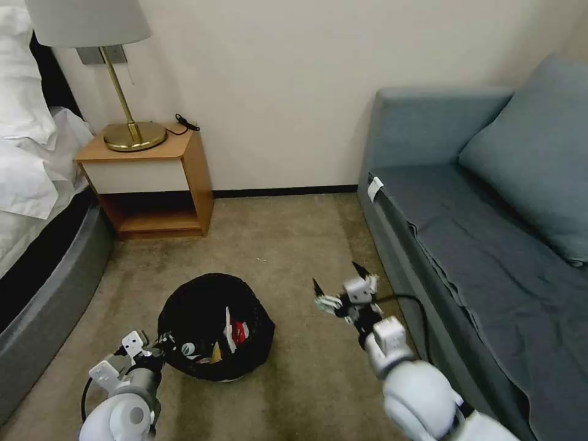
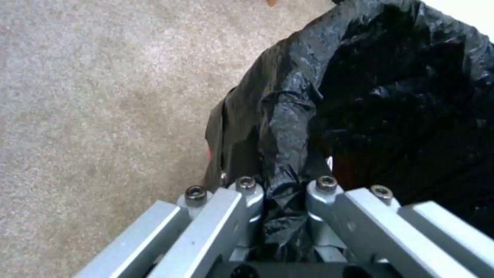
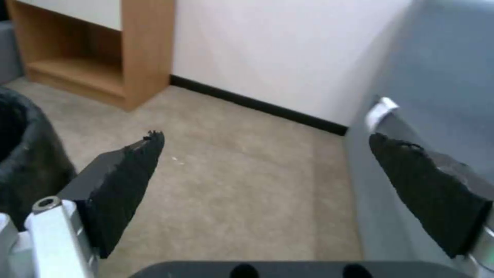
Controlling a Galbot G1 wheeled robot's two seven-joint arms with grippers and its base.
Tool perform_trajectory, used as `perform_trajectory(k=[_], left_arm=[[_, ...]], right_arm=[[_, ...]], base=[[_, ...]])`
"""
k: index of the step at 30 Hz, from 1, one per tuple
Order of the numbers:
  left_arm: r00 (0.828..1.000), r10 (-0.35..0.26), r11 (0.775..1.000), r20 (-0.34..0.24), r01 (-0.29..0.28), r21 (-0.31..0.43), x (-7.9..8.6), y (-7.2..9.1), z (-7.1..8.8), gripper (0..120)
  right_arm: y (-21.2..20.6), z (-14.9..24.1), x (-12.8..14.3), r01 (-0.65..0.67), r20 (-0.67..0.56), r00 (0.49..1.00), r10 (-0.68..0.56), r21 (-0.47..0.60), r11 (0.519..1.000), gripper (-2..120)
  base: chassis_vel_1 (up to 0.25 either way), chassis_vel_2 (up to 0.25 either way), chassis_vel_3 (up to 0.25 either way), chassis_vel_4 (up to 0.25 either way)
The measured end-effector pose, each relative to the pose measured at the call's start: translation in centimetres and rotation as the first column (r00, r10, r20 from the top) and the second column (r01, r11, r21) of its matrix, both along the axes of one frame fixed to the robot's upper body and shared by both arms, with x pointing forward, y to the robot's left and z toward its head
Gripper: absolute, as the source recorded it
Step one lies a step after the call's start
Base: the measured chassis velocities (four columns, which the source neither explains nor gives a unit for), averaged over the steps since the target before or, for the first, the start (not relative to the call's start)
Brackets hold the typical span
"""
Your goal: Pick up the trash bin, then pick up the garbage on the floor and place it into the trash bin.
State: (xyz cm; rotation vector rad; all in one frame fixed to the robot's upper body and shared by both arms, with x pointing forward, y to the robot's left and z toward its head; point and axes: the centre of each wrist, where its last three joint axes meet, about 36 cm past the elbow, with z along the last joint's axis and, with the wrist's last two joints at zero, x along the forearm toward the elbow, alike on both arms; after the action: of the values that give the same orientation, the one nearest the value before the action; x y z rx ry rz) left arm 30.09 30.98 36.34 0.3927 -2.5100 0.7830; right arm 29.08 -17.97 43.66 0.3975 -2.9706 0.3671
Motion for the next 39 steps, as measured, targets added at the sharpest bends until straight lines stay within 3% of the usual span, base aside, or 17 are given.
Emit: perform_trajectory(k=[17, 24, 26, 31, 33, 39], left_arm=[[1.0, -0.019, 1.0, 0.0, 0.019, 0.001, 0.0, -0.2, -0.2, 5], [1.0, -0.025, 1.0, 0.002, 0.025, -0.01, 0.0, 0.0, -0.1, 28], [1.0, -0.024, 1.0, -0.003, 0.024, -0.011, -0.2, 0.2, -0.1, 39], [1.0, -0.023, 1.0, -0.004, 0.023, -0.011, -0.3, 0.5, 0.0, 53], [1.0, -0.03, 1.0, 0.005, 0.03, -0.01, -0.6, 0.5, 0.3, 65], [0.998, -0.054, 0.998, 0.038, 0.053, 0.027, -1.3, 0.4, 1.4, 84]], right_arm=[[0.3, 0.1, -4.5, 0.1, -0.01, 0.995, -0.1, 0.036, 0.994, 100], [1.2, -0.1, -5.4, 0.122, -0.017, 0.992, -0.121, 0.058, 0.991, 100], [1.4, -0.1, -5.7, 0.125, -0.018, 0.992, -0.124, 0.057, 0.991, 100], [1.4, -0.1, -6.1, 0.133, -0.02, 0.991, -0.132, 0.053, 0.99, 100], [1.3, -0.1, -6.3, 0.138, -0.02, 0.99, -0.137, 0.054, 0.989, 100], [1.4, 0.0, -6.6, 0.146, -0.024, 0.989, -0.145, 0.059, 0.988, 100]], base=[[0.0, 0.0, 0.0, 0.0], [0.0, 0.0, 0.0, 0.0], [0.0, 0.0, 0.0, 0.0], [0.0, 0.0, 0.0, 0.0], [0.0, 0.0, 0.0, 0.0], [0.0, 0.0, 0.0, 0.0]])
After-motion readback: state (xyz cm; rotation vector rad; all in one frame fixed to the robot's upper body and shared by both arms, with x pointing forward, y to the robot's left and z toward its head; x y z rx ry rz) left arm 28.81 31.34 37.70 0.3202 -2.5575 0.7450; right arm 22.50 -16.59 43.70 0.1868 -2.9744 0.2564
